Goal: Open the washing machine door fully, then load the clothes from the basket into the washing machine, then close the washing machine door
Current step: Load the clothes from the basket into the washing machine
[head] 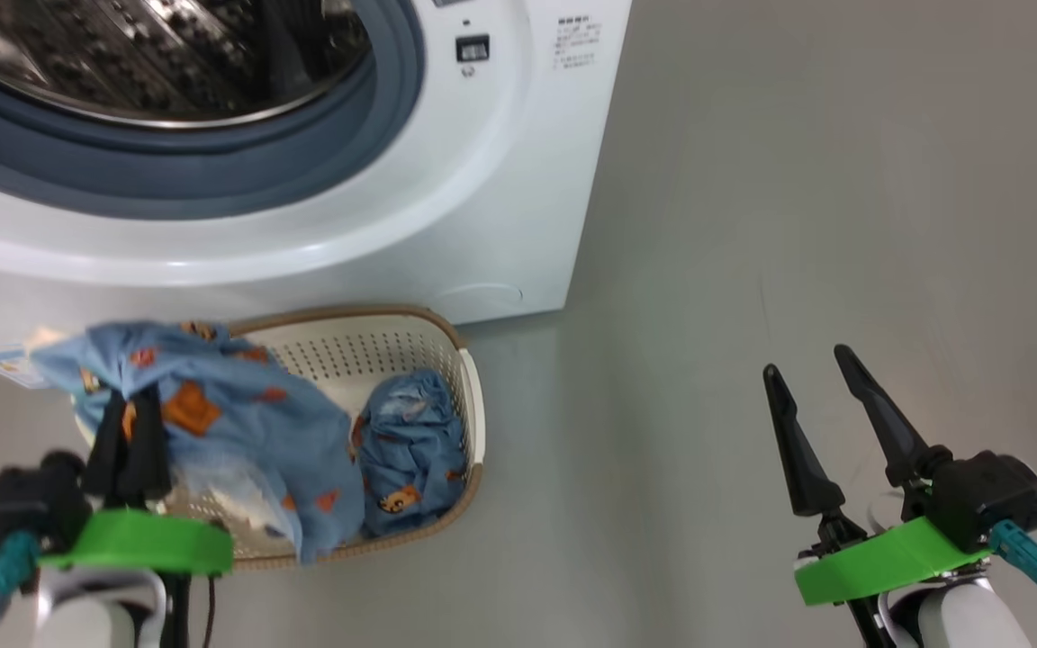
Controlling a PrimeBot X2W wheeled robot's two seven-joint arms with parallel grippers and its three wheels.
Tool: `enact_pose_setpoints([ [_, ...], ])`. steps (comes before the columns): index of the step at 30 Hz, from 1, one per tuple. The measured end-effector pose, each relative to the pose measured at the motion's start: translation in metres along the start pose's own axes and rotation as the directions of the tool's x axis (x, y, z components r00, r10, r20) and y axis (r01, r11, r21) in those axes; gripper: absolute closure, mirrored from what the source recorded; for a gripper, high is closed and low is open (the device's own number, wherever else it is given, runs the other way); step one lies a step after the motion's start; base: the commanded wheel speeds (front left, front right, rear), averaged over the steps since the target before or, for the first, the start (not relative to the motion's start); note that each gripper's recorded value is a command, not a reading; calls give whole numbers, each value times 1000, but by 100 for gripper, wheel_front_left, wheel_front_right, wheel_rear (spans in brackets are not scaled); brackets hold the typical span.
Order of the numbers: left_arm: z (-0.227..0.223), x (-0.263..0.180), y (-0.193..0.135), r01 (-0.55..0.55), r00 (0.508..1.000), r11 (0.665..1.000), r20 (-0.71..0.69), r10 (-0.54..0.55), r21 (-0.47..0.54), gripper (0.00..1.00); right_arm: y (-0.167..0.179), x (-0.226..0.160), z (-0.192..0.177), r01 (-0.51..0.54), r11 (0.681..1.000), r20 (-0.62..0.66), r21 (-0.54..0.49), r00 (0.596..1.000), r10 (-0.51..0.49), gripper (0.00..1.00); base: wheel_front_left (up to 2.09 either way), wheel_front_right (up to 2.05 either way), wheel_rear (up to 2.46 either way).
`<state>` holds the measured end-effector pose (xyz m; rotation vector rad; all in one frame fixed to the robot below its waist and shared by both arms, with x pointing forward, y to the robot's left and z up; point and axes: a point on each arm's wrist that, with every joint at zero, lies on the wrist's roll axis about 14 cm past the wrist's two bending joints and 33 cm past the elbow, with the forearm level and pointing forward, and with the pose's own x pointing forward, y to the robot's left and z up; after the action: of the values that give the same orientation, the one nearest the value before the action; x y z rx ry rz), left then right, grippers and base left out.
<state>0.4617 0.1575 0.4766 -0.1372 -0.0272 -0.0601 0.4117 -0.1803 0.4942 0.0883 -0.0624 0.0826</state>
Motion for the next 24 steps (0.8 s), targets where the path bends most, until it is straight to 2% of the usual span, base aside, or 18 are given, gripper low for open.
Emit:
enact_pose_setpoints([
  [8,-9,44,-8,61,998,998,-5,-61,17,100,-3,10,-12,4,1000,-26,-3,1000,-4,0,0,0,0],
  [17,20,115,-28,162,985,984,41,-165,73,100,-10,13,-14,20,1000,-32,-16,999,-21,0,0,0,0],
  [24,28,161,-39,200,979,973,-2,-201,116,100,-16,10,-17,38,999,-46,-26,998,-39,0,0,0,0],
])
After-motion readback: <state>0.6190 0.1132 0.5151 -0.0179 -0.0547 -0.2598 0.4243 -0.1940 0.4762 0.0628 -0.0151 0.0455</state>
